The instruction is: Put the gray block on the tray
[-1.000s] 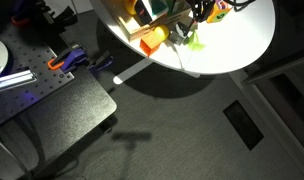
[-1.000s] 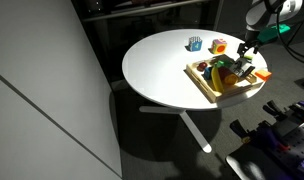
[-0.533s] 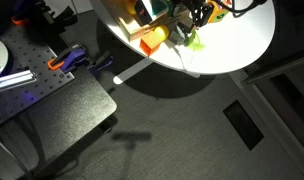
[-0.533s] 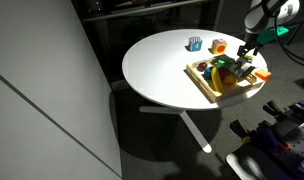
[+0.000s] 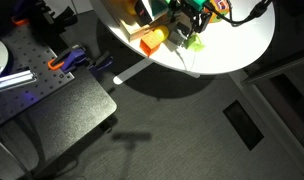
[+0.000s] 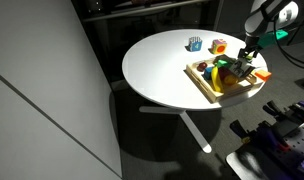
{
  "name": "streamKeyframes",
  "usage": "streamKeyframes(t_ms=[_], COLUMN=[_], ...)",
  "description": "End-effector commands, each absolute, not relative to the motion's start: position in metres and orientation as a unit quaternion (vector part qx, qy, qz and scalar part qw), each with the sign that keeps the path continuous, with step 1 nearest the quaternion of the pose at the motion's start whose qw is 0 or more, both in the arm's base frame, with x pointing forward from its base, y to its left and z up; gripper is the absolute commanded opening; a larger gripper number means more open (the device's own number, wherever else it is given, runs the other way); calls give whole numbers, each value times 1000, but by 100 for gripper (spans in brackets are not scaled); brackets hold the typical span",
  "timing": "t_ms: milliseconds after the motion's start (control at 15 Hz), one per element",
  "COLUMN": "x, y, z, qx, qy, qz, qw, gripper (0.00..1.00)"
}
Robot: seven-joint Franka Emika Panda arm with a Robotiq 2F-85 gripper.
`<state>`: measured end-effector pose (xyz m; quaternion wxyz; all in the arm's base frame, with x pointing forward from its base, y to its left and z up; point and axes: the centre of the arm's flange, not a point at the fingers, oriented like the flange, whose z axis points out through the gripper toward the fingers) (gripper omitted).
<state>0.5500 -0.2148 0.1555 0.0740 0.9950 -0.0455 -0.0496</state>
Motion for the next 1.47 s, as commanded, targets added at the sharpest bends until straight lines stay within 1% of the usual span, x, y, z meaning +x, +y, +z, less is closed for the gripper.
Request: streamKeyframes(t_ms=[0, 400, 467, 533, 600, 667, 733, 800, 933, 1067, 1200, 1400], x=[559, 569, 570, 572, 573, 574, 575, 575, 576, 577, 579, 581], y=[-223, -218, -217, -215, -214, -212, -211, -210, -209, -209, -212, -213], z=[150, 143, 142, 141, 140, 140, 140, 141, 147, 156, 171, 196], qx=[997, 997, 997, 997, 997, 997, 997, 997, 997, 996, 995, 995], qy=[-28, -23, -22, -21, -20, -20, -20, -20, -22, -29, -38, -43], qz=[-38, -33, -32, -33, -33, -34, -35, -34, -34, -34, -33, -33], qw=[69, 65, 65, 66, 65, 65, 65, 66, 71, 78, 85, 87], gripper=[100, 100, 98, 74, 73, 68, 60, 50, 38, 34, 32, 32])
